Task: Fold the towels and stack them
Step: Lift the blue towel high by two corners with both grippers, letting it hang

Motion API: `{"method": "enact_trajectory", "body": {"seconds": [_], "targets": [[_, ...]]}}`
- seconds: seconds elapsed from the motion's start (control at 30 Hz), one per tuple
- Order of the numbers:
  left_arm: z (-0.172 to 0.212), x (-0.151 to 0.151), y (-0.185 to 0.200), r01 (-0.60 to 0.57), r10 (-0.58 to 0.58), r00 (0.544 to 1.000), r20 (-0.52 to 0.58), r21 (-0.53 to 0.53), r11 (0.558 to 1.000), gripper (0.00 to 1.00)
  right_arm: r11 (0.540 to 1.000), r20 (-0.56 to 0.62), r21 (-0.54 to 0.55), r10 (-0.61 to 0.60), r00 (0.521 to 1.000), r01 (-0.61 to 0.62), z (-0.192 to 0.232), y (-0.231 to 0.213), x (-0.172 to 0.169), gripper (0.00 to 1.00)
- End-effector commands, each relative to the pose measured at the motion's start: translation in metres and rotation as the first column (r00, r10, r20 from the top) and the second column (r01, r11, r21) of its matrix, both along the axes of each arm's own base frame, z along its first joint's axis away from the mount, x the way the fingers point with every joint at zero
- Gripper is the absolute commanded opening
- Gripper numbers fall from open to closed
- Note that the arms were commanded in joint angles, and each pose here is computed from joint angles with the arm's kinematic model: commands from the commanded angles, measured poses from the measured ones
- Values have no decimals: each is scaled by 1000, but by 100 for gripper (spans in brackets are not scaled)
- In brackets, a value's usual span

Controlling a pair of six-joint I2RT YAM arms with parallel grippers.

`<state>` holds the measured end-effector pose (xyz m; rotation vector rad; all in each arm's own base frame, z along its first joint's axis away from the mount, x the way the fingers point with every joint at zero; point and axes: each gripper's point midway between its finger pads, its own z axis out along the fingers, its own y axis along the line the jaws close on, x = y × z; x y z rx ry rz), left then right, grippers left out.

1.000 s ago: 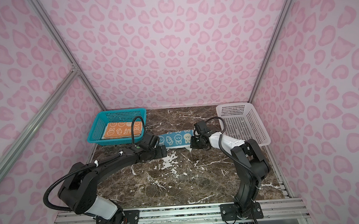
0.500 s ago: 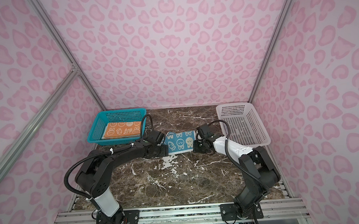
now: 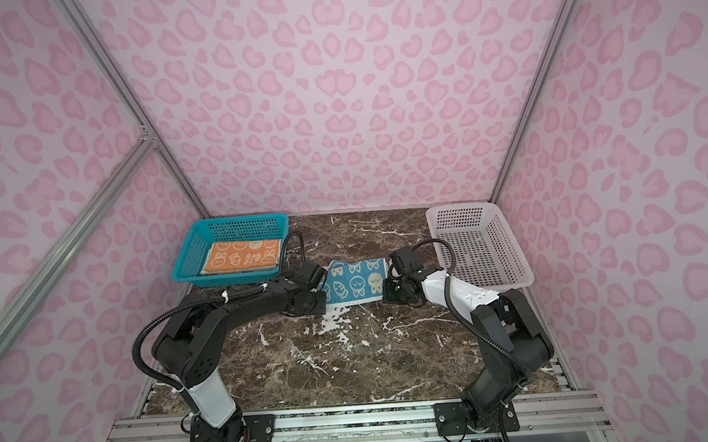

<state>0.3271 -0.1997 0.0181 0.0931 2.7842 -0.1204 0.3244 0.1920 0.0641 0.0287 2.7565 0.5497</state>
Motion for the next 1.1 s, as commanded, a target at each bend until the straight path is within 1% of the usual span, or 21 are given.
{"method": "enact_trajectory", "body": {"seconds": [0.0,0.1,0.23,0.33,0.43,0.5,0.57,0.67,0.77,0.9,1.0,1.07], "targets": [[-9,-7,-1,8,-8,999,-42,7,1000,54,1000,1,15,-1,1000,1,0,2,-1,0],[-8,-2,-5,2,-2,1000,-31,-4,1000,50,1000,3,17,3,1000,-3,1,2,-2,0],[-6,1,-9,1,-2,1000,-22,-19,1000,38,1000,1,10,3,1000,-3,1,1,-3,0],[-7,-1,-11,8,-9,999,-32,-27,1000,22,1000,1,9,5,1000,-5,1,1,-3,0],[-7,-6,-12,13,-14,999,-39,-32,999,3,1000,9,18,5,1000,-5,5,2,-2,0],[-3,-9,-12,13,-15,999,-38,-45,999,3,1000,16,27,5,1000,-6,11,4,0,0],[10,-8,-13,18,-19,1000,-19,-58,998,3,999,34,40,6,999,-7,23,6,3,0],[49,2,-14,21,-17,999,51,-74,997,3,998,78,57,14,997,-19,52,9,9,0],[101,19,-16,13,7,991,134,-143,990,3,997,145,75,18,989,-29,91,10,15,0],[161,40,-15,4,40,981,190,-224,975,3,994,233,104,14,972,-39,143,10,25,0],[215,49,-16,21,63,963,262,-306,952,3,992,311,115,23,950,-61,191,10,27,0],[255,47,-15,43,82,944,321,-365,930,3,988,374,131,32,927,-87,227,10,23,0]]}}
